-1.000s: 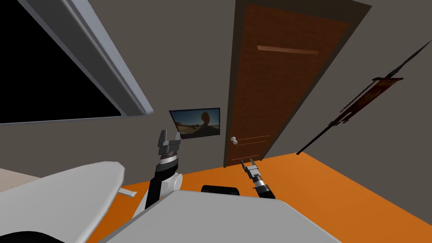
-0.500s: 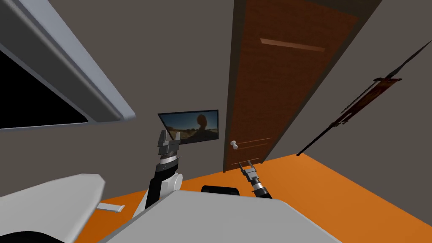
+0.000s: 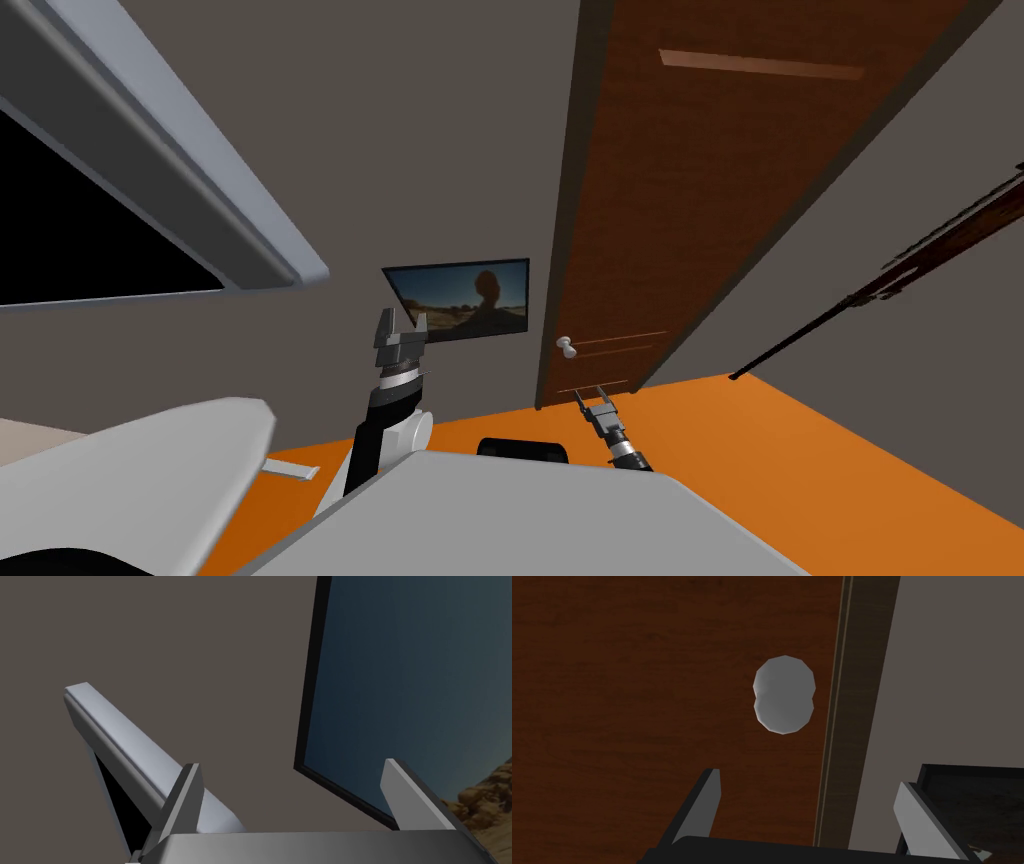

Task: Pull the door open

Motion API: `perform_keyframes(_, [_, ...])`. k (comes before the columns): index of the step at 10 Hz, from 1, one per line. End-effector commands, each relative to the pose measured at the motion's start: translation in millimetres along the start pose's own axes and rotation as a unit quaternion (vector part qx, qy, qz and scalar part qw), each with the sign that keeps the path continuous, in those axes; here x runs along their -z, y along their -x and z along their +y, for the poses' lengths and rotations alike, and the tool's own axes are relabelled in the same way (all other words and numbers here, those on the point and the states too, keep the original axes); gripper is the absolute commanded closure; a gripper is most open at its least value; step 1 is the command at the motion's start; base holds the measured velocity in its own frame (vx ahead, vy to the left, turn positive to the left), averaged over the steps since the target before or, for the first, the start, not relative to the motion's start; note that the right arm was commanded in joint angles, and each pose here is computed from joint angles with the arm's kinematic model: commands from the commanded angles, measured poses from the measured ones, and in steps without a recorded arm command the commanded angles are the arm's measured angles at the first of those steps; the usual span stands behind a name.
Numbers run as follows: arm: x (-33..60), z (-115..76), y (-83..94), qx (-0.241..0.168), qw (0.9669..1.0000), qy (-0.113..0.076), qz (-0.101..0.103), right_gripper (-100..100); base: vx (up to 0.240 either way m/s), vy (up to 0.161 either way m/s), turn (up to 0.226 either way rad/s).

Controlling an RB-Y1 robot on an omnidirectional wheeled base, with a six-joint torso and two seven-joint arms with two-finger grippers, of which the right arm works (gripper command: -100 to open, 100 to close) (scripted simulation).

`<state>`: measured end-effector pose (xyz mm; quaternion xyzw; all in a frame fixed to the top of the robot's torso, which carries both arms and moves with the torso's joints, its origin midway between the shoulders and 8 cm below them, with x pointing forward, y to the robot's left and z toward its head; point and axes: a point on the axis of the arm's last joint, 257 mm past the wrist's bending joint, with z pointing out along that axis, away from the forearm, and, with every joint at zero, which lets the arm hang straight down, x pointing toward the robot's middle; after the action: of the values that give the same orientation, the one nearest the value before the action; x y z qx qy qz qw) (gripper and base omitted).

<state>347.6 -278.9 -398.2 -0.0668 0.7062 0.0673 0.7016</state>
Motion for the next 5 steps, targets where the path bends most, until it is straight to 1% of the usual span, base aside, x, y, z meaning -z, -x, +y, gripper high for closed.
perform_keyframes(1, [12.2, -26.0, 0.4, 0.0, 0.9999, -0.015, 0.002, -100, -0.059, 0.192, 0.224])
perform_keyframes(2, [20.2, -45.9, -0.5, 0.0, 0.9996, -0.028, 0.003, -100, 0.026, 0.172, 0.264])
perform_keyframes(3, [25.6, -59.3, -0.6, -0.001, 0.9993, -0.037, 0.003, -100, 0.095, 0.131, 0.214])
perform_keyframes(4, [25.6, -59.3, -0.6, -0.001, 0.9993, -0.037, 0.003, -100, 0.088, 0.07, 0.049])
perform_keyframes(5, [30.9, -72.3, -0.3, -0.001, 0.9989, -0.046, 0.003, -100, 0.092, 0.047, 0.107])
